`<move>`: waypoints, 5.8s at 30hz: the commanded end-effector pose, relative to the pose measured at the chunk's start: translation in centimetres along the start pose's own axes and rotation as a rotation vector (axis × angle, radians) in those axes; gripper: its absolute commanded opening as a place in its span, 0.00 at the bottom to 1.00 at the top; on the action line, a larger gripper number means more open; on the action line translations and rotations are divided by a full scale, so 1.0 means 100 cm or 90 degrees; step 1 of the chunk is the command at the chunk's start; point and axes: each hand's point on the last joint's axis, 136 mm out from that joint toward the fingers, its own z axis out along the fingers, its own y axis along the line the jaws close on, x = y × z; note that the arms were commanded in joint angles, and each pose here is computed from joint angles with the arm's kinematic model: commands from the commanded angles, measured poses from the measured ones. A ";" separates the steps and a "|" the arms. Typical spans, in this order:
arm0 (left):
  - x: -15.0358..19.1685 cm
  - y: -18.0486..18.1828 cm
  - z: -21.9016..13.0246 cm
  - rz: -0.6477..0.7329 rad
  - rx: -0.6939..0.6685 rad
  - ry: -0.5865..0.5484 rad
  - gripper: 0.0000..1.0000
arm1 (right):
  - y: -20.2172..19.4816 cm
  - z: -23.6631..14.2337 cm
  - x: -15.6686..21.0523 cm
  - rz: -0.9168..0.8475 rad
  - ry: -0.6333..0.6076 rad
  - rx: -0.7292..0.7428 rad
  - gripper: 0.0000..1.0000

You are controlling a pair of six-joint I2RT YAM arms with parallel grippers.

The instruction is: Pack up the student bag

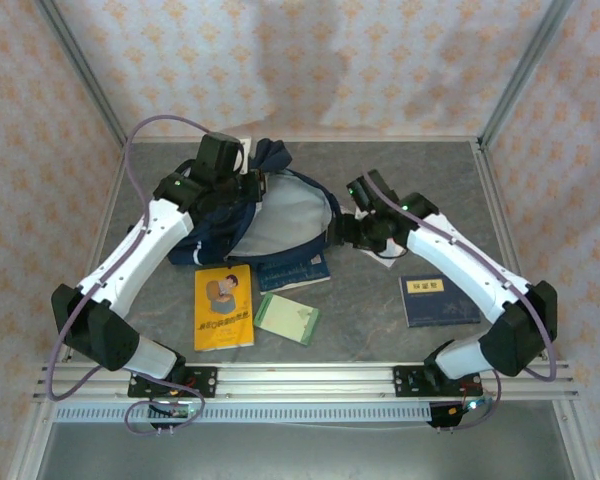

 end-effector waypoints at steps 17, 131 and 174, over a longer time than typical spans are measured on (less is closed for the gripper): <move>-0.005 0.013 -0.012 -0.039 -0.035 -0.031 0.00 | 0.072 0.107 0.129 -0.339 0.229 0.061 0.61; 0.306 -0.078 0.097 -0.047 0.186 0.457 0.55 | -0.094 0.115 0.165 0.083 0.255 0.170 0.33; 0.268 -0.119 0.074 -0.189 0.392 0.407 0.19 | -0.100 0.111 0.167 0.097 0.227 0.164 0.36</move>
